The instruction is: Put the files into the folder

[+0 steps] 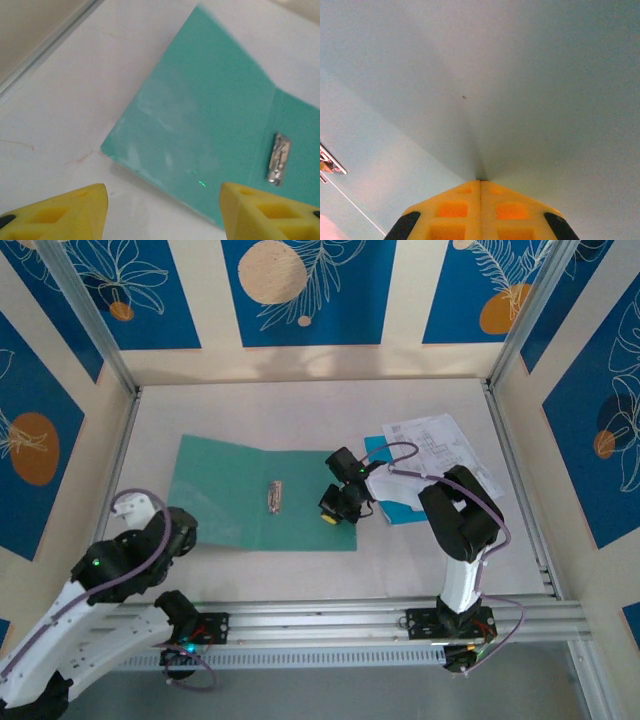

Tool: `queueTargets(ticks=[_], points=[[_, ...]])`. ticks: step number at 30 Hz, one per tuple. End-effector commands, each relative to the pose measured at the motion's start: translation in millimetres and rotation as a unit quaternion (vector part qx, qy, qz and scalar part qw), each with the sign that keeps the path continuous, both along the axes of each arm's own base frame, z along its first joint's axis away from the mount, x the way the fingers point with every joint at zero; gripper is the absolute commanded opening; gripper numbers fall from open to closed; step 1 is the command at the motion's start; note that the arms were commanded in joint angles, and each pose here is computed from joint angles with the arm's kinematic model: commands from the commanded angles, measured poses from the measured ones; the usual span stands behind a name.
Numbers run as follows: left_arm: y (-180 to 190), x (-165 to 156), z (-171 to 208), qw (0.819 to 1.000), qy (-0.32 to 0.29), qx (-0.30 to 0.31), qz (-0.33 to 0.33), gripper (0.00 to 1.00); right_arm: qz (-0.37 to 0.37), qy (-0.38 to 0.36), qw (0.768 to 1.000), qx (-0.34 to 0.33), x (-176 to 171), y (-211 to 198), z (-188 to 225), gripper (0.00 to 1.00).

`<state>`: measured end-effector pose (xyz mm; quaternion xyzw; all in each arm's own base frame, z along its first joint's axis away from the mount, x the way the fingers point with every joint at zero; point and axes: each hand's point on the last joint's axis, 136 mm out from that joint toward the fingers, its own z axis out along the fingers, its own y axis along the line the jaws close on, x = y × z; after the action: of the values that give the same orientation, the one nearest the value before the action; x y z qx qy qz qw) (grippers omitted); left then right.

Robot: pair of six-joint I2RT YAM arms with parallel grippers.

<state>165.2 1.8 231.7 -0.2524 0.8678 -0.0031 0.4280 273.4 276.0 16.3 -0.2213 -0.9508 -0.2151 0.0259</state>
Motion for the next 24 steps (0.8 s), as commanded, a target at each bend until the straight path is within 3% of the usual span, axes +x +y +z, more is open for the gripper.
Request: queueTargets(ticks=[1,6,10,12,16,24], points=[[3.7,-3.3,16.8,1.000,-0.002,0.008,-0.011,0.58,0.011,0.030,0.999,-0.036,-13.5,-14.3,-14.5,0.00],[-57.4,22.1,5.3,0.992,0.046,-0.015,-0.117,0.54,0.053,-0.037,0.998,-0.026,1.9,-1.8,27.3,0.01],[-109.9,42.6,-25.2,0.978,0.090,-0.041,-0.186,0.49,0.072,-0.085,0.993,-0.036,11.2,-10.8,65.6,0.26],[-131.2,50.8,-42.5,0.969,0.117,-0.046,-0.212,0.48,0.060,-0.094,0.993,-0.043,14.7,-30.0,73.8,0.31],[-181.2,66.1,-79.6,0.946,0.165,-0.063,-0.273,0.45,0.001,-0.078,0.997,-0.024,20.3,-83.6,70.5,0.31],[-243.7,100.1,-123.5,0.926,0.209,-0.007,-0.314,0.42,-0.095,-0.036,0.995,-0.020,25.6,-168.6,43.9,0.29]])
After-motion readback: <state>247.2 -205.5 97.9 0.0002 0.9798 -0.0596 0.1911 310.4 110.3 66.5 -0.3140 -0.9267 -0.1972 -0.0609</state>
